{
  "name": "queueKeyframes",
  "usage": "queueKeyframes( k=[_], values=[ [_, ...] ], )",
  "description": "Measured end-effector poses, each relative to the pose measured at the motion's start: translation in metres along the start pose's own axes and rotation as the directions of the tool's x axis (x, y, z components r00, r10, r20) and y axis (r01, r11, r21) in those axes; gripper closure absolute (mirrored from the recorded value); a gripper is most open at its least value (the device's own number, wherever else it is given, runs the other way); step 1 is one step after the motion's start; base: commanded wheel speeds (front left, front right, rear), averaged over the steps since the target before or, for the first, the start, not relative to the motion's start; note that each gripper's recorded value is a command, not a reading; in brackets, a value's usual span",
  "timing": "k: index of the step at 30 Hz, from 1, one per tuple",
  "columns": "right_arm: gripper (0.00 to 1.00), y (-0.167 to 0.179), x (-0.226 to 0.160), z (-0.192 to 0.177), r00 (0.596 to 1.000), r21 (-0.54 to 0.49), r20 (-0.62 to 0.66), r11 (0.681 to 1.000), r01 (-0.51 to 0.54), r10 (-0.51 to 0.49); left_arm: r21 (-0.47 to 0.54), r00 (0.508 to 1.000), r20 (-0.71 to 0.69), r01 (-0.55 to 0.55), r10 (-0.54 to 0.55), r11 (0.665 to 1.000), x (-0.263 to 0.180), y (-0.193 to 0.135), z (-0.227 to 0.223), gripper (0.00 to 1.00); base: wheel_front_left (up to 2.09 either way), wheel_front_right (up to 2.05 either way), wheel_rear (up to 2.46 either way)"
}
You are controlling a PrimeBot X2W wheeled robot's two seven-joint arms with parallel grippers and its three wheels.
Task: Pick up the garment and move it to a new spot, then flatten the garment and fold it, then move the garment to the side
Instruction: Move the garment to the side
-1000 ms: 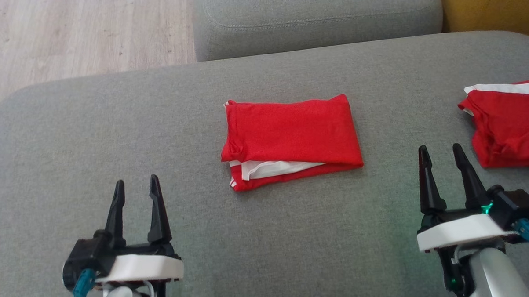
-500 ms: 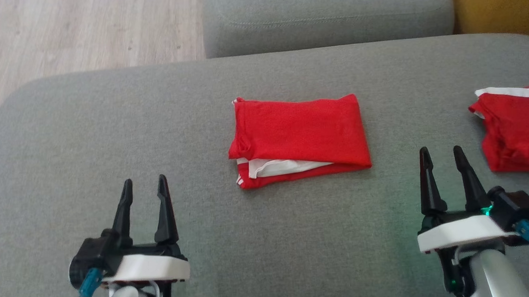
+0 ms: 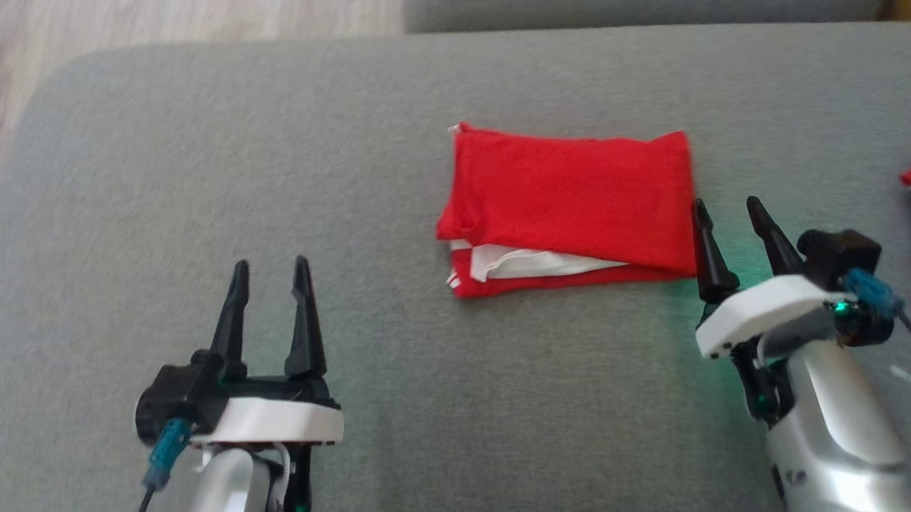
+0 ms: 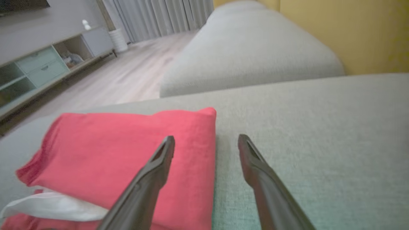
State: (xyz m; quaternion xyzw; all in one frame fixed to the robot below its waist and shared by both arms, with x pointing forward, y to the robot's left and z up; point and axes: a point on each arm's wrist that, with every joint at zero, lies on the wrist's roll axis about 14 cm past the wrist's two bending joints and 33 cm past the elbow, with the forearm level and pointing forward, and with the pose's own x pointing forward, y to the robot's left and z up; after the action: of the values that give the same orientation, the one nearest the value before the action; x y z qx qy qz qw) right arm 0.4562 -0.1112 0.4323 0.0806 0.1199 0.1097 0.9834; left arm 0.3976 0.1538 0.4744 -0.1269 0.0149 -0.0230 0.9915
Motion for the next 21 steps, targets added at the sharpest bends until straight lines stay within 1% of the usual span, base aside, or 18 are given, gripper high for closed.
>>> queueKeyframes(
  k=[5, 7, 10, 12, 13, 14, 15, 18, 19, 21],
  values=[
    [0.00, 0.004, 0.022, -0.033, 0.989, 0.015, -0.149, 1.000, -0.004, 0.006, -0.005, 0.999, -0.011, -0.033, 0.033, 0.999, -0.001, 0.011, -0.003, 0.00, 0.00, 0.00, 0.00],
    [0.00, 0.005, 0.028, -0.043, 0.981, 0.049, -0.196, 0.999, 0.006, 0.003, -0.002, 0.999, -0.015, -0.046, 0.046, 0.999, -0.003, 0.015, -0.004, 0.00, 0.00, 0.00, 0.00],
    [0.00, 0.005, 0.033, -0.059, 0.964, 0.043, -0.264, 0.999, 0.011, 0.001, 0.003, 0.998, -0.015, -0.069, 0.069, 0.998, -0.006, 0.023, -0.003, 0.00, 0.00, 0.00, 0.00],
    [0.00, 0.007, 0.037, -0.060, 0.960, 0.023, -0.279, 1.000, 0.000, 0.006, 0.007, 0.996, -0.010, -0.083, 0.083, 0.996, -0.007, 0.026, -0.001, 0.00, 0.00, 0.00, 0.00],
    [0.42, 0.008, 0.039, -0.059, 0.960, 0.014, -0.281, 1.000, -0.005, 0.008, 0.008, 0.996, -0.008, -0.086, 0.086, 0.996, -0.008, 0.027, 0.000, 0.00, 0.00, 0.00, 0.00],
    [0.67, 0.009, 0.040, -0.059, 0.959, 0.004, -0.284, 1.000, -0.010, 0.011, 0.008, 0.996, -0.006, -0.088, 0.088, 0.996, -0.009, 0.028, 0.001, 0.00, 0.00, 0.00, 0.00],
    [1.00, 0.010, 0.039, -0.058, 0.958, -0.005, -0.285, 1.000, -0.013, 0.011, 0.008, 0.996, -0.003, -0.087, 0.087, 0.996, -0.009, 0.027, 0.002, 0.00, 0.00, 0.00, 0.00],
    [1.00, 0.008, 0.035, -0.057, 0.961, -0.056, -0.276, 0.998, -0.024, 0.008, 0.006, 0.997, 0.006, -0.078, 0.078, 0.997, -0.008, 0.024, 0.004, 0.00, 0.00, 0.00, 0.00],
    [1.00, 0.008, 0.035, -0.057, 0.961, -0.056, -0.276, 0.998, -0.024, 0.008, 0.006, 0.997, 0.006, -0.078, 0.078, 0.997, -0.008, 0.024, 0.004, 0.00, 0.00, 0.00, 0.00],
    [1.00, 0.005, 0.031, -0.054, 0.964, -0.099, -0.264, 0.995, -0.030, 0.003, 0.003, 0.998, 0.012, -0.062, 0.062, 0.998, -0.006, 0.019, 0.006, 0.00, 0.00, 0.00, 0.00]
  ],
)
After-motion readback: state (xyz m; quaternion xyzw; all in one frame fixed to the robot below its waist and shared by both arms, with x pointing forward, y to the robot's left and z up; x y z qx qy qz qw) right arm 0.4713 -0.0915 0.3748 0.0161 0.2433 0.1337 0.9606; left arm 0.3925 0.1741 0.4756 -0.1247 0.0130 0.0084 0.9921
